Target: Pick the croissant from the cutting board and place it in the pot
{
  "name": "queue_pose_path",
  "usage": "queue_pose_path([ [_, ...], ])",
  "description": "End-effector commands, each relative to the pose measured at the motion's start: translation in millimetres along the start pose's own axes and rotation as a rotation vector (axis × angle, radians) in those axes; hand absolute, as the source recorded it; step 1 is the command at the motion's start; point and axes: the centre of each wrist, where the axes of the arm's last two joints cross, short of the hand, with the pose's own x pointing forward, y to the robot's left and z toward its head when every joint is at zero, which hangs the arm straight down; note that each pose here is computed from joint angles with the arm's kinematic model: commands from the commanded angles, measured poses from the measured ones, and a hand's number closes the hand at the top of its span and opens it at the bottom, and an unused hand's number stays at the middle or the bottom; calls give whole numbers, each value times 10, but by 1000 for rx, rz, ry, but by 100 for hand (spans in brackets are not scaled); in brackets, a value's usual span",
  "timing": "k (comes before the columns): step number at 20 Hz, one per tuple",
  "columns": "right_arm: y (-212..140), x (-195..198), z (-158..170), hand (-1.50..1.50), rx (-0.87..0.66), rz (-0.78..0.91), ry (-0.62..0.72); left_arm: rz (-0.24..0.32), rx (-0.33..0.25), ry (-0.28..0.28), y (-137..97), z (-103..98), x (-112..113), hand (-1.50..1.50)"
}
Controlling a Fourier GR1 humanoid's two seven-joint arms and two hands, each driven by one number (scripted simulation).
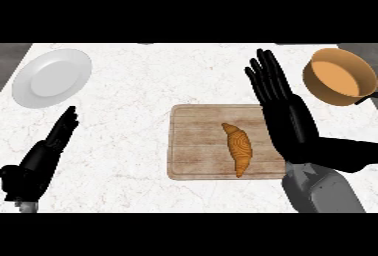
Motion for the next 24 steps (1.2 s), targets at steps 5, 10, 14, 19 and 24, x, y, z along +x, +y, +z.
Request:
queue_pose_path([
  [5, -198, 412, -464, 150, 573, 75, 43, 178, 89, -231, -86, -263, 438, 0],
  [10, -984, 582, -593, -150, 640, 595, 71, 276, 101, -250, -234, -408, 555, 0],
  [14, -1286, 681, -599, -150, 850, 553, -70, 292, 130, -244, -154, -505, 563, 0],
  [19, -1526, 648, -593, -150, 1033, 703, -91, 301, 119, -237, -211, -588, 613, 0],
  [24, -1342, 819, -931, -150, 1131, 950, -7, 296, 138, -226, -190, -692, 628, 0],
])
